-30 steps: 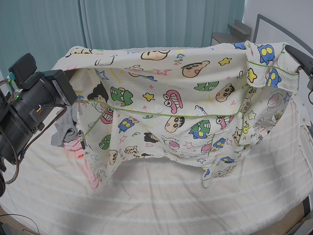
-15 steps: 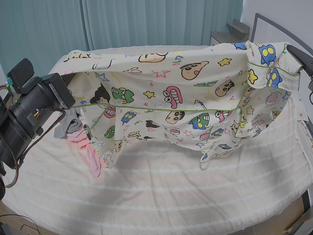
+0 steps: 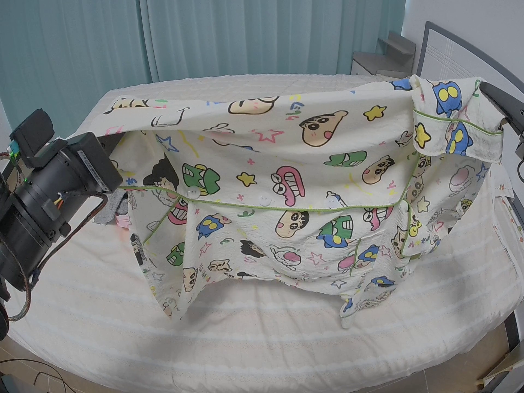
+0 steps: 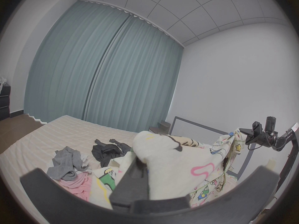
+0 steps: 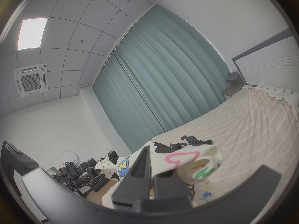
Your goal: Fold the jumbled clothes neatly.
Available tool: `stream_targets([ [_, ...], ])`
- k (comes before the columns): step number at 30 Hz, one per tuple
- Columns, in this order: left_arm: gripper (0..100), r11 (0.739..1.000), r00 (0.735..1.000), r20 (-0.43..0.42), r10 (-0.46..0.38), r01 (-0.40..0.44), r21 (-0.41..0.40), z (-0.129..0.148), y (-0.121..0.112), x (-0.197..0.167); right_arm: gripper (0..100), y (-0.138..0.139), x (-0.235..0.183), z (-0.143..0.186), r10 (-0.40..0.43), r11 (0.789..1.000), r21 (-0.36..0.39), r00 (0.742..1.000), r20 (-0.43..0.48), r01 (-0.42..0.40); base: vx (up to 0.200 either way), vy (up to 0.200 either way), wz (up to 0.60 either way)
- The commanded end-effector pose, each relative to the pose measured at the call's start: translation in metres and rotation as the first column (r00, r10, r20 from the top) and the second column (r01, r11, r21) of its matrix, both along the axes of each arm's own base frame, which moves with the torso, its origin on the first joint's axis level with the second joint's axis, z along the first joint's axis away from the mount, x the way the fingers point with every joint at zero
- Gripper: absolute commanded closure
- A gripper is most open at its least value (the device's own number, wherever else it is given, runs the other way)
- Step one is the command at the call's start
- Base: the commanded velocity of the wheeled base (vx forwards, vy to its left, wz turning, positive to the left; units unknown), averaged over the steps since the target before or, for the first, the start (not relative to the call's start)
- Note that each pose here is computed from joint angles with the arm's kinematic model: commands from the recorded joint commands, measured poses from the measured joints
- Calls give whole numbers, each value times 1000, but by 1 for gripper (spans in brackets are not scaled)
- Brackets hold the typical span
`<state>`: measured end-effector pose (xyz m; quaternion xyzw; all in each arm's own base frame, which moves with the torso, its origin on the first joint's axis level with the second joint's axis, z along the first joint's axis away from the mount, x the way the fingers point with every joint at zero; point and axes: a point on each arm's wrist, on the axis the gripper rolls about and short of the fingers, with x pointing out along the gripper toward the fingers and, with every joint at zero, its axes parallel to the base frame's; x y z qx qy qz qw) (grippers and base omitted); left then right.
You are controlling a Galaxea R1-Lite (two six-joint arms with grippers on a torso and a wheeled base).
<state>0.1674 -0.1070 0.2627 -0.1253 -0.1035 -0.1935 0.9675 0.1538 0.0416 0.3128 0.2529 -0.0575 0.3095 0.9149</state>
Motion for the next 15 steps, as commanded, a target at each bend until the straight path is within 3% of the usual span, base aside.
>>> stream_targets([
  [1,100,1000,1000,-6,0,0,4,-2,-1,1,100,0,1,-1,-1,1000,0,1000,-5,1,0,-200,0],
  [15,100,1000,1000,-21,-15,16,16,-7,-2,-2,100,0,1,-4,-6,1000,-2,1000,-12,6,0,-200,0],
])
